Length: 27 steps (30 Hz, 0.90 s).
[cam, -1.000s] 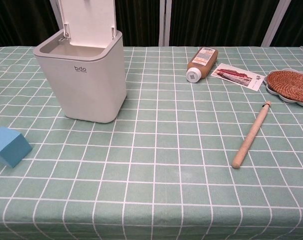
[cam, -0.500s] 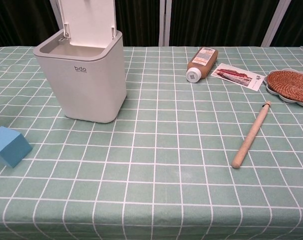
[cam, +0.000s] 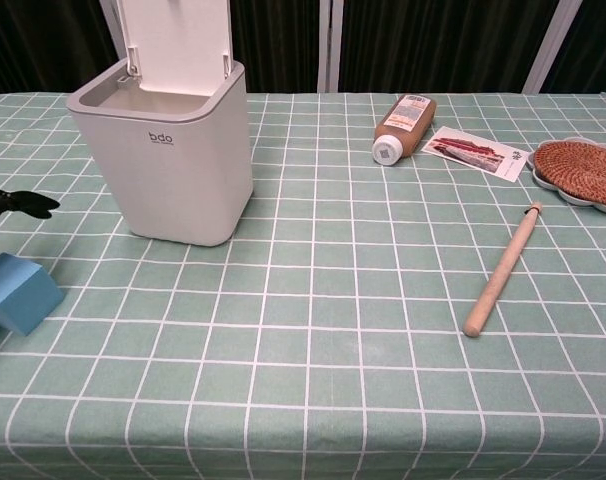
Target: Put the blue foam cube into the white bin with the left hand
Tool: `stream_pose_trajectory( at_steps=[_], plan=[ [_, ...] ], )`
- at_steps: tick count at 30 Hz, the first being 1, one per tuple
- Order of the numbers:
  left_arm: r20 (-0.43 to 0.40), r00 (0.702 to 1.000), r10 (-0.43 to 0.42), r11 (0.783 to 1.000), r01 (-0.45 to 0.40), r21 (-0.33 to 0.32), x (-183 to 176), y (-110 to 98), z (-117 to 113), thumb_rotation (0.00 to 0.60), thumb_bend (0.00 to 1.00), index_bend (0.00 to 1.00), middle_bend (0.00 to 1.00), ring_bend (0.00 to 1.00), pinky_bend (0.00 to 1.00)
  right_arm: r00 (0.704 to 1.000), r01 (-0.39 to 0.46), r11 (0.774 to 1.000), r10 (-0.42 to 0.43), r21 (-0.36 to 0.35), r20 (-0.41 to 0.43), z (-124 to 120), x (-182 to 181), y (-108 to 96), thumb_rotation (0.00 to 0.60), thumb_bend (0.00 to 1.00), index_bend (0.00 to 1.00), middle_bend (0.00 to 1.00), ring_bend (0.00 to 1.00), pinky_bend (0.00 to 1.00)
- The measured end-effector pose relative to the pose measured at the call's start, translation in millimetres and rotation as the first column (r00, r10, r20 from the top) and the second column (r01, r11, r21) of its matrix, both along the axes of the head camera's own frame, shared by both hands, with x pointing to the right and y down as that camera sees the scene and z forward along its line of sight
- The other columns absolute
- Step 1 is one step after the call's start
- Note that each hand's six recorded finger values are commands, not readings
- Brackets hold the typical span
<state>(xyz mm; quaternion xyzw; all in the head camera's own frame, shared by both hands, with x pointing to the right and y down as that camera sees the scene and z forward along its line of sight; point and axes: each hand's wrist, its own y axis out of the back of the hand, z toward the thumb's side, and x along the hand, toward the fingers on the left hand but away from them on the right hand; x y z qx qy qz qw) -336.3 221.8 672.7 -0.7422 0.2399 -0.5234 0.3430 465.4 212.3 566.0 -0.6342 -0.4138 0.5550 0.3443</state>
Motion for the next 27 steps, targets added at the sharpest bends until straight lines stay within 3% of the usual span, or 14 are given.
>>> stream_pose_trajectory(
  at_steps=[6,16,23,27],
  plan=[
    [-0.003,1.0,0.018,0.999,-0.018,0.026,2.7,-0.7,8.2,0.6,0.08,0.3,0.36,0.32,0.53,1.0,0.0,1.0,0.0,0.004,0.0,0.3,-0.3,-0.3,0.6,0.34,0.0,0.0,0.0,0.0],
    [-0.021,0.999,0.028,0.997,-0.026,0.069,8.4,-2.4,12.0,0.6,0.22,0.49,0.54,0.43,0.63,1.0,-0.002,1.0,0.002,0.0,-0.001,0.9,-0.1,-0.1,0.6,0.34,0.0,0.0,0.0,0.0],
    [-0.027,0.999,0.024,0.995,-0.021,0.102,9.1,-5.9,5.9,0.6,0.25,0.56,0.6,0.47,0.66,1.0,-0.005,1.0,0.005,-0.003,0.001,2.1,0.4,0.1,0.6,0.34,0.0,0.0,0.0,0.0],
    [-0.025,1.0,0.004,0.988,0.0,0.154,2.8,-16.8,-9.4,0.6,0.25,0.56,0.6,0.47,0.66,1.0,-0.002,1.0,0.002,-0.003,-0.002,1.6,0.4,0.0,0.6,0.34,0.0,0.0,0.0,0.0]
  ],
)
